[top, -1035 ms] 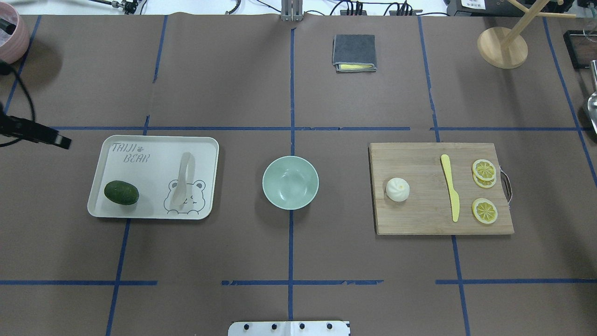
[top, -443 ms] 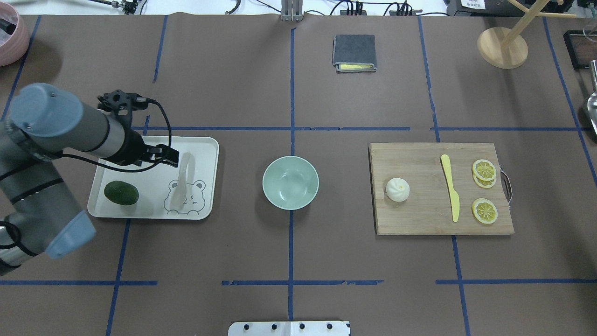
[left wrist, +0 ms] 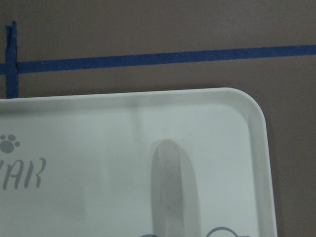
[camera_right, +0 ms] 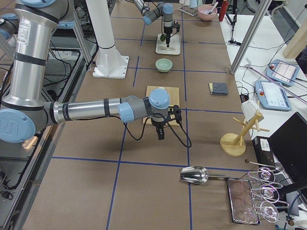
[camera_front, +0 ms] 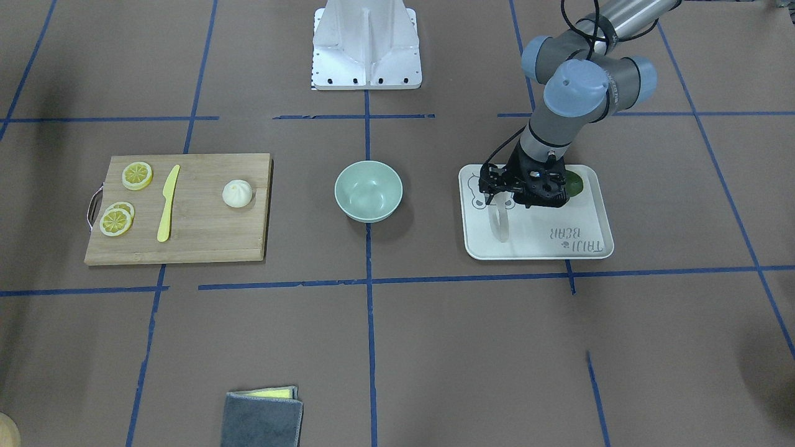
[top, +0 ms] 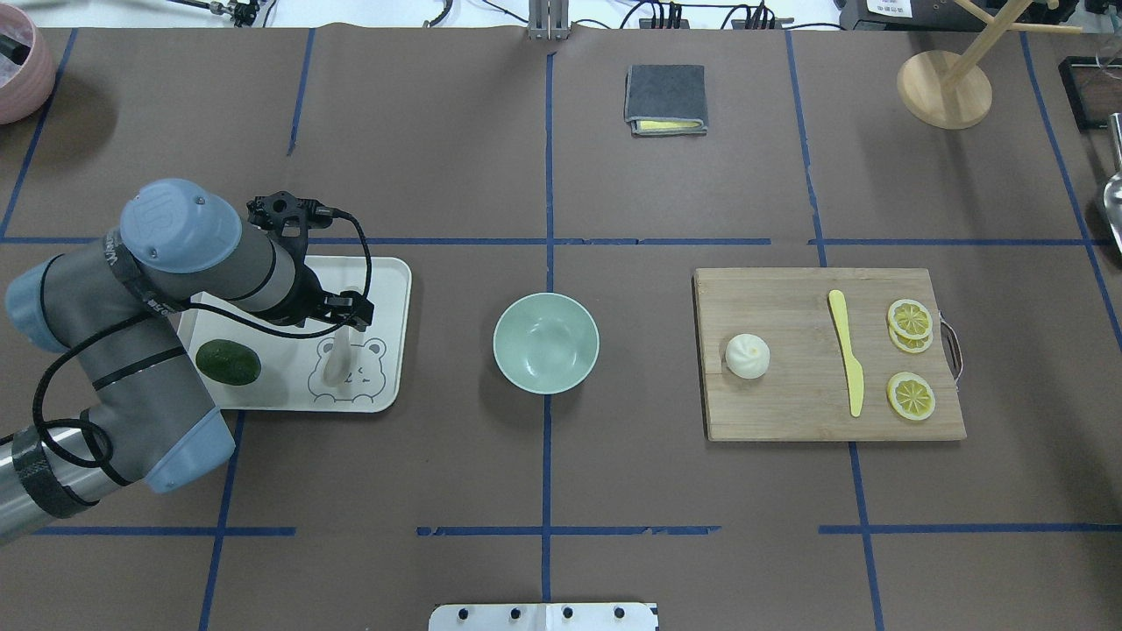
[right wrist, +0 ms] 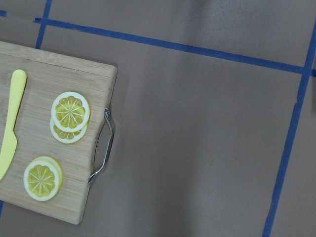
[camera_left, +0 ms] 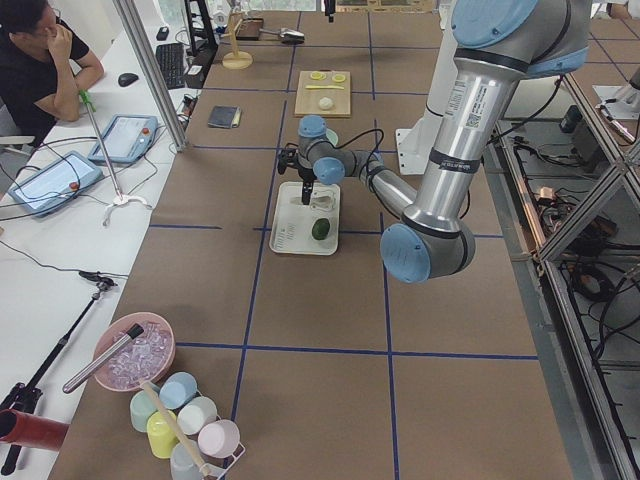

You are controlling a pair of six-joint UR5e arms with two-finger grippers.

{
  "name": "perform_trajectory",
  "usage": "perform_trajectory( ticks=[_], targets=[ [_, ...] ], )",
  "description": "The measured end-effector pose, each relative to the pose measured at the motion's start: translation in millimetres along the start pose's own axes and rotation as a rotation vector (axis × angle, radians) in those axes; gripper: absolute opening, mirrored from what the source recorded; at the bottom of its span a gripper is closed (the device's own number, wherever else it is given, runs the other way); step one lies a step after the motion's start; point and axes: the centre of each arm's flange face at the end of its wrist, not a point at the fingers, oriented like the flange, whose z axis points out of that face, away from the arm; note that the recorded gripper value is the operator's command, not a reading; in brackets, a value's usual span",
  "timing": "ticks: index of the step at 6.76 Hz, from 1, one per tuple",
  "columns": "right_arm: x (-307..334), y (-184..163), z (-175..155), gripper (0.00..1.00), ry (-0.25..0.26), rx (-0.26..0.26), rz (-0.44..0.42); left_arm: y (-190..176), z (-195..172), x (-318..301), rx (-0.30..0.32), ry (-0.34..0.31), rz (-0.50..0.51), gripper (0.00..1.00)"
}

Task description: Put spoon and bun in bowl

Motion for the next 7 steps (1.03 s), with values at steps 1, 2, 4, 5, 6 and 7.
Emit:
perform_trajectory(
  ticks=[1,2,4,5,6,7],
  targets=[
    [1,0,2,1.00,-0.002,-0.004,0.004,-2,6,0,-0.005,-0.006,0.009,0.87],
    [2,1,5,1.00,-0.004,-0.009,0.007,-5,14,0,-0.009,-0.012,0.011,0.83],
    [3,1,7,1.00,-0.005,-0.014,0.008,-9,23,-1,-0.014,-0.020,0.009,0.54],
    [3,1,7,1.00,-0.005,-0.014,0.009,-9,24,-1,-0.015,-0.021,0.009,0.30],
    [3,1,7,1.00,-0.006,-0.015,0.010,-10,24,0,-0.016,-0.020,0.009,0.18],
    [3,1,7,1.00,-0.010,-0.015,0.010,-11,24,2,-0.014,-0.017,0.009,0.00]
  ],
)
